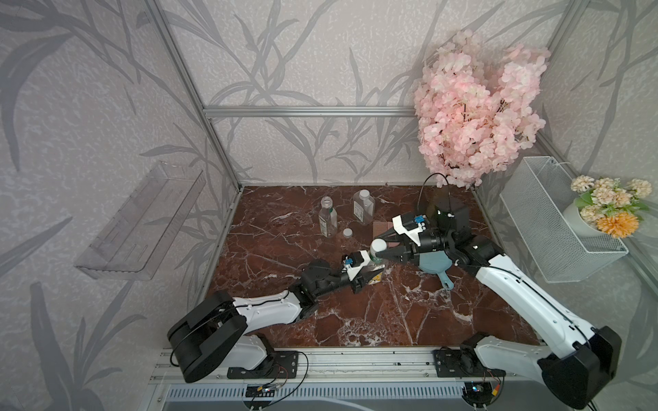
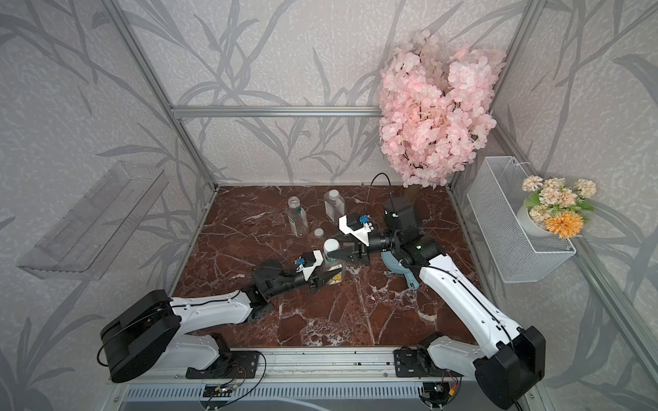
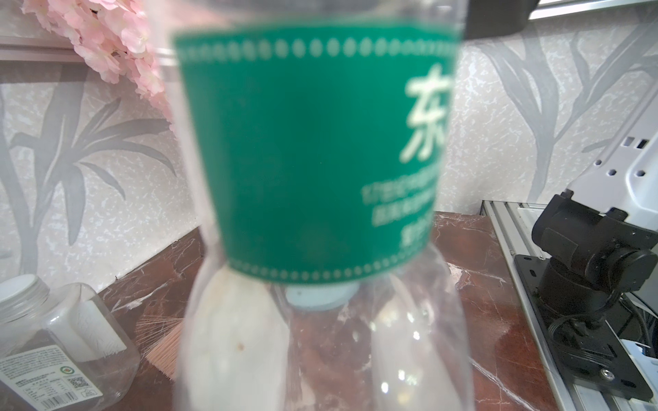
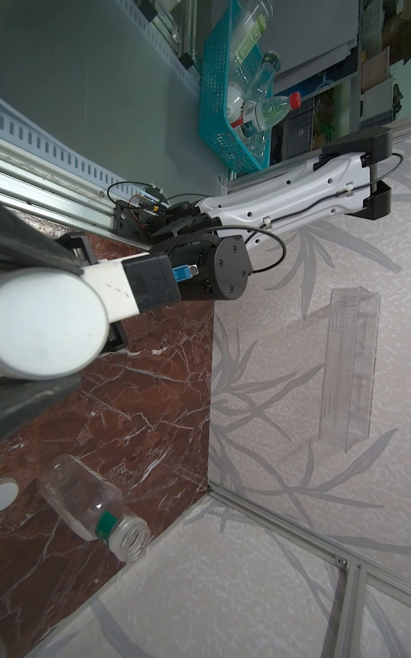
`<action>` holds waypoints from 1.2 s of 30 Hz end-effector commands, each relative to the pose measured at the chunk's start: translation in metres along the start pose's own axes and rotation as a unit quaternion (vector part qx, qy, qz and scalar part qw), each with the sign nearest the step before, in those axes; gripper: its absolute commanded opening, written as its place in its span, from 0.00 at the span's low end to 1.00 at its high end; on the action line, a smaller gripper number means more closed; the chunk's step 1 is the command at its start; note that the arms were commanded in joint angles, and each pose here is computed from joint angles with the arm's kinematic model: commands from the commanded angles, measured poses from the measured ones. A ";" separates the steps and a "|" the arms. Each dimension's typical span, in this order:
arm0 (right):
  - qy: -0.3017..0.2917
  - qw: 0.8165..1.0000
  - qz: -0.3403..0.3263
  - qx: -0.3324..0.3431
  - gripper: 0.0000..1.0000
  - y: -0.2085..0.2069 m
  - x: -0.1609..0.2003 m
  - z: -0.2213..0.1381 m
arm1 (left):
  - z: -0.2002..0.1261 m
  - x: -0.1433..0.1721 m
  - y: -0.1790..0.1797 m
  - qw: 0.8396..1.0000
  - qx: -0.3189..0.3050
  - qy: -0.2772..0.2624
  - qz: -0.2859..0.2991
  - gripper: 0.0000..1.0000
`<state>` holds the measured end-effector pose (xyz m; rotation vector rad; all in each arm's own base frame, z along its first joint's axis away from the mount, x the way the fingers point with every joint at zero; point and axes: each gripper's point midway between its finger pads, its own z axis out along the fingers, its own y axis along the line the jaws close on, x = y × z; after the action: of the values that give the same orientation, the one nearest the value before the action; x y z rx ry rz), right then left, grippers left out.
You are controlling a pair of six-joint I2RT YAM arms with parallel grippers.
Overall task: Screw on the bottle caps
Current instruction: Screw the bottle cap onto the plastic bottle.
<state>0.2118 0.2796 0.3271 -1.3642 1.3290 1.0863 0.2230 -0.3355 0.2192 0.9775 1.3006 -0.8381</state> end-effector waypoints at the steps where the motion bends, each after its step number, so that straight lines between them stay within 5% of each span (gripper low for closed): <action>1: 0.009 0.999 0.021 0.044 0.36 -0.012 0.015 0.001 | 0.003 -0.043 0.010 0.998 -0.019 -0.059 0.026 0.19; 10: 0.022 0.982 0.077 0.171 0.32 -0.044 0.051 0.009 | 0.001 -0.061 0.030 0.993 -0.077 -0.088 0.031 0.19; 26: 0.075 0.921 0.130 0.359 0.33 -0.071 0.110 0.035 | -0.001 -0.061 0.055 0.984 -0.148 -0.090 0.035 0.19; 36: 0.039 0.916 0.134 0.376 0.53 -0.065 0.079 0.025 | -0.002 -0.025 0.061 0.984 -0.169 -0.048 0.013 0.19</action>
<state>0.2799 0.3018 0.2947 -0.6358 1.6142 0.6742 0.2822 -0.3025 0.1930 0.7275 1.5000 -0.5515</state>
